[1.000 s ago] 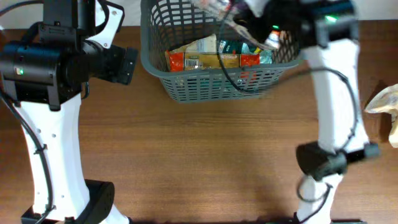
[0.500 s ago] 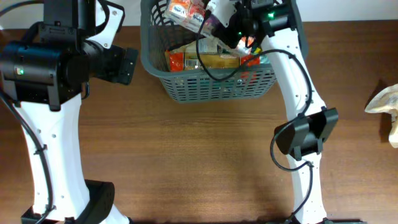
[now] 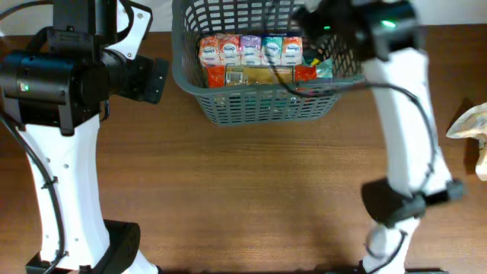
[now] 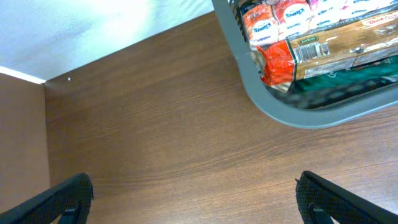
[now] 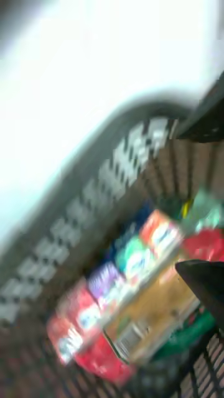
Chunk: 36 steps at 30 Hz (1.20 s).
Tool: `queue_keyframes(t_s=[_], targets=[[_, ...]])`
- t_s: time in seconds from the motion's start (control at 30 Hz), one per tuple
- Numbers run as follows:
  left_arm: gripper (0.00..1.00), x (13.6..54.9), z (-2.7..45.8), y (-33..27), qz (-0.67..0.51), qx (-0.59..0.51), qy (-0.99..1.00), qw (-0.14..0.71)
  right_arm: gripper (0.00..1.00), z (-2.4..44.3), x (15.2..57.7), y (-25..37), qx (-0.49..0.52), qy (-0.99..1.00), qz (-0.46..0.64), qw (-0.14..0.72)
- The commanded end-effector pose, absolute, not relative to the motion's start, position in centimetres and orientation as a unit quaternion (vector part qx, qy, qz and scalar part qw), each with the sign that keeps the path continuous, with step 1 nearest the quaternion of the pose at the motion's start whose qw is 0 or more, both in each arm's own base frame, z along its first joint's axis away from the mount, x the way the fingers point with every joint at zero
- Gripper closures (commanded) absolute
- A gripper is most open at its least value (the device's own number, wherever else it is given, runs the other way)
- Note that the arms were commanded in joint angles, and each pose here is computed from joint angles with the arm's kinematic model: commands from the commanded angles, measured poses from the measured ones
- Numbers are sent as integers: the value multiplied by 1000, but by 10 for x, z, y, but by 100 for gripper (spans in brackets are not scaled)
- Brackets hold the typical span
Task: Pack container
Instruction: 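Release the tissue packs into the basket and withdraw the right gripper, then move the right gripper to the clear bread bag and grasp it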
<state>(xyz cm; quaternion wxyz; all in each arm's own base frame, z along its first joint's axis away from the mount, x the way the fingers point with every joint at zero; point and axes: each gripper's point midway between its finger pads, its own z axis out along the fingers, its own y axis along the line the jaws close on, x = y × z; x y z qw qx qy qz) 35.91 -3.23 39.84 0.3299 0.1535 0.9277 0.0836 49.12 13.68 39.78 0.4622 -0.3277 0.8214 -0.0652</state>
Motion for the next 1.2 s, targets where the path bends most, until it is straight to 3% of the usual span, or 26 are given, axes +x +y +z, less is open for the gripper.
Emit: queue_keyframes(t_s=[0.0, 0.07, 0.13, 0.23, 0.33, 0.37, 0.47, 0.6, 0.77, 1.07, 1.17], targets=[[1, 360, 397, -30, 86, 147, 929, 328, 42, 486, 442, 74, -234, 801, -142, 532], [1, 360, 397, -30, 86, 147, 929, 328, 40, 506, 428, 37, -193, 798, -162, 547], [1, 360, 397, -30, 86, 147, 929, 328, 34, 522, 411, -48, -74, 807, -188, 555], [1, 360, 397, -30, 86, 147, 929, 328, 31, 512, 402, -141, 60, 813, -185, 549], [1, 360, 397, -30, 86, 147, 929, 328, 30, 451, 401, -238, 190, 827, -172, 501], [1, 360, 397, -30, 86, 147, 929, 328, 30, 405, 402, -272, 230, 840, -168, 462], [1, 360, 397, -30, 86, 147, 929, 328, 27, 311, 405, -307, 263, 870, -157, 387], [1, 360, 397, -30, 86, 147, 929, 328, 26, 198, 403, -320, 277, 899, -140, 309], [1, 360, 397, -30, 86, 147, 929, 328, 26, 131, 383, -330, 259, 921, -184, 227], [1, 360, 397, -30, 86, 147, 929, 328, 16, 110, 381, -331, 107, 955, -210, 177], [1, 360, 397, -30, 86, 147, 929, 328, 16, 101, 373, -336, 100, 960, -208, 161]])
